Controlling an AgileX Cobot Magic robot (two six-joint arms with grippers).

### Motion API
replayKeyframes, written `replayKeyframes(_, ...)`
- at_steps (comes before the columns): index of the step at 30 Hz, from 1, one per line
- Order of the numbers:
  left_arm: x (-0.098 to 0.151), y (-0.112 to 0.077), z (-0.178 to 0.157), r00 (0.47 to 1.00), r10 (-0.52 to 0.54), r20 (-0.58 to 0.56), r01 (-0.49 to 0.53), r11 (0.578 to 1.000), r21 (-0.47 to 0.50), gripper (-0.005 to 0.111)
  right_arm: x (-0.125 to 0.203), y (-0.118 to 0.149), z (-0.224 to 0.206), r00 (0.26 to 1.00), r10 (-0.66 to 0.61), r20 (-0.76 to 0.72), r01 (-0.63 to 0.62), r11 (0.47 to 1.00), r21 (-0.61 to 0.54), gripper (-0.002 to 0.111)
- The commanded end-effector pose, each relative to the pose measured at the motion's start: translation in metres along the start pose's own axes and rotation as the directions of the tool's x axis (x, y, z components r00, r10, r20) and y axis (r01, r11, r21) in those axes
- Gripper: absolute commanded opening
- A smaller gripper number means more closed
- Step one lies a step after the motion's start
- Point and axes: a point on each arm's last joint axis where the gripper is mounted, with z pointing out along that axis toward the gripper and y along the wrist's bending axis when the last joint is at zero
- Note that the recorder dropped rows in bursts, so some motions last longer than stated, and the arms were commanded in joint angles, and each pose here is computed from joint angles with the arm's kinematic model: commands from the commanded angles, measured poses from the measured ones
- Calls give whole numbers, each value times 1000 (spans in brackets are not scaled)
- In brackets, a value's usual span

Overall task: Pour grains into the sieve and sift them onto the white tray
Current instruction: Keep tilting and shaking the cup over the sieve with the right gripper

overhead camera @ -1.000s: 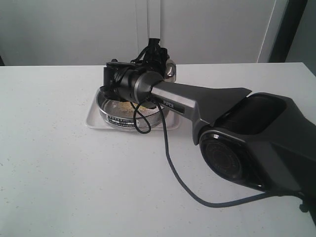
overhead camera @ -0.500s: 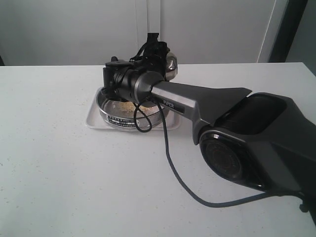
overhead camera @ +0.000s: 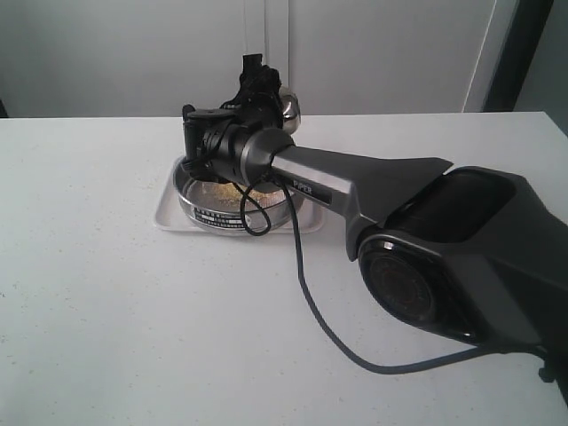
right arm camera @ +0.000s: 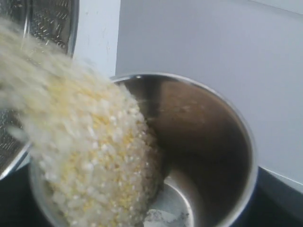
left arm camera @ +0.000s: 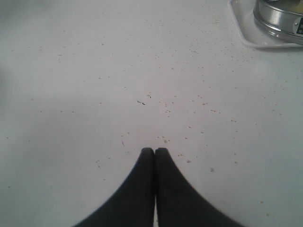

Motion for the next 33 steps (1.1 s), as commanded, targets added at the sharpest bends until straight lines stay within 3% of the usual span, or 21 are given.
replayKeyframes(1, 1, 0, 0, 1000, -7, 0, 7, 1000, 1, 0, 3, -12, -3, 1000, -8, -2, 8, 999, 36, 0)
replayKeyframes(7, 1, 0, 0, 1000, -7, 0, 7, 1000, 1, 0, 3, -10, -2, 1000, -10, -1, 10, 999, 32, 0)
replayKeyframes(22, 1, 0, 0, 1000, -7, 0, 7, 1000, 1, 0, 6, -9, -4, 983, -179, -43, 179, 984, 6, 0)
replayKeyframes(33, 1, 0, 0, 1000, -7, 0, 7, 1000, 1, 0, 6, -9, -4, 982, -182, -43, 183, 983, 6, 0)
